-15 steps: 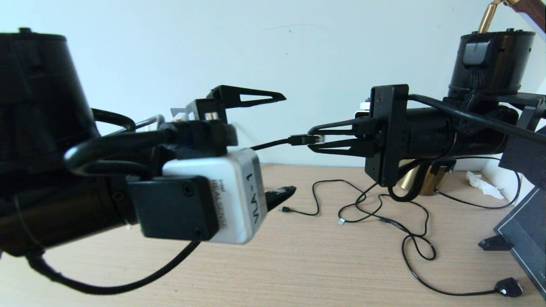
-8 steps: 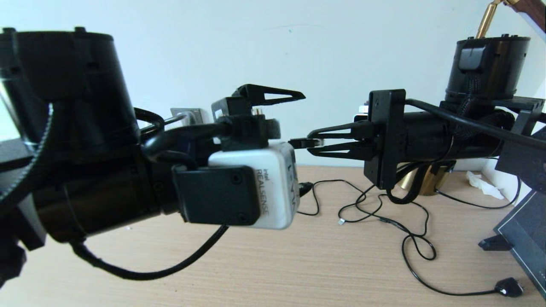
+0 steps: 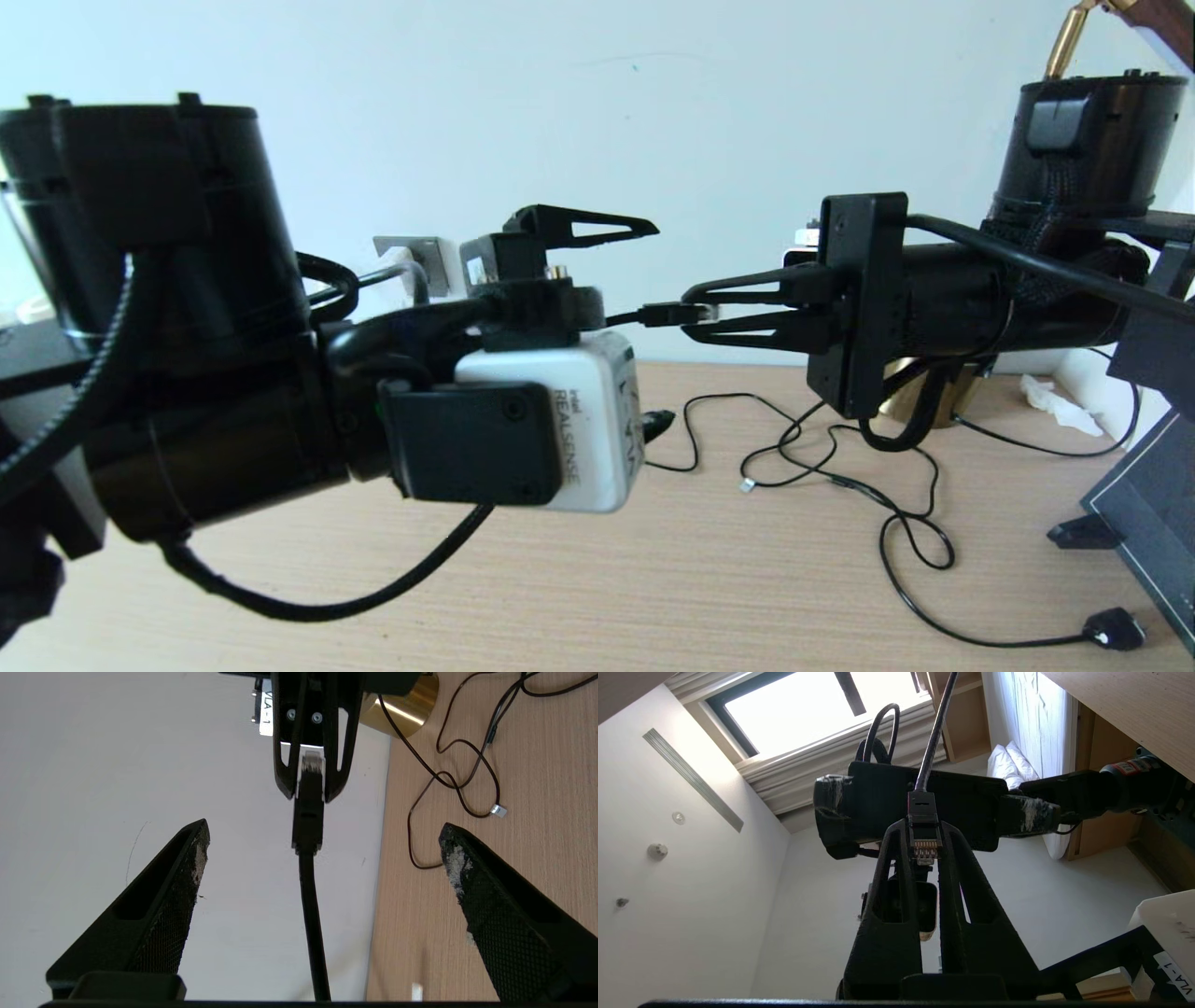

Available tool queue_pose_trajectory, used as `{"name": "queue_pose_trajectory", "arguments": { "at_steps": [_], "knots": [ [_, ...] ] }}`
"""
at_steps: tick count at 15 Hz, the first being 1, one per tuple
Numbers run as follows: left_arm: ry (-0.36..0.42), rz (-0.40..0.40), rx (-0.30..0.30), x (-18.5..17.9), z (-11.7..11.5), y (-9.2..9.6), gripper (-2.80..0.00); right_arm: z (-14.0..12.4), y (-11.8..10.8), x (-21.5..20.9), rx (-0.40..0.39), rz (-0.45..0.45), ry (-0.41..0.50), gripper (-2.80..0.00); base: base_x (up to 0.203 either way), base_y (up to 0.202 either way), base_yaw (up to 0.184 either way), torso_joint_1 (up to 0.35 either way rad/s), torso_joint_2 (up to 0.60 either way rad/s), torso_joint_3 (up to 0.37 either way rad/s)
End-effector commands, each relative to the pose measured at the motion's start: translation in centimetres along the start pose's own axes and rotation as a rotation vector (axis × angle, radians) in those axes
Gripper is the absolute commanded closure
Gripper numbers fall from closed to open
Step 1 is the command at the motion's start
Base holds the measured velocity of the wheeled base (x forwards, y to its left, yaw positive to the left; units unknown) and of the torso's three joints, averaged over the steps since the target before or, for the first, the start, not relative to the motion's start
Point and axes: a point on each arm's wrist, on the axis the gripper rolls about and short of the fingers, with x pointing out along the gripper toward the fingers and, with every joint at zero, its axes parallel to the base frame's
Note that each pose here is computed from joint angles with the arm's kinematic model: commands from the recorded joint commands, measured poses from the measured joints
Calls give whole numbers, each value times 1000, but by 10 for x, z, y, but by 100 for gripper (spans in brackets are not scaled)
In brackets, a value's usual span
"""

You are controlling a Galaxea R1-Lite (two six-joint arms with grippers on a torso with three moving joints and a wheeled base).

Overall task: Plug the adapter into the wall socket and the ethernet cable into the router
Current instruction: Hand it to the other hand

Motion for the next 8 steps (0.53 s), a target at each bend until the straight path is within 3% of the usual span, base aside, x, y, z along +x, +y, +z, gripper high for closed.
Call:
{"name": "queue_pose_trajectory", "arguments": {
  "at_steps": [1, 8],
  "knots": [
    [7, 9, 8, -2, -2, 2, -280, -5, 1, -2, 2, 3, 8, 0, 0, 0, 0, 0, 0, 0],
    [7, 14, 5, -2, -2, 2, -280, -2, -5, 2, 10, -5, 17, 0, 0, 0, 0, 0, 0, 0]
  ]
}}
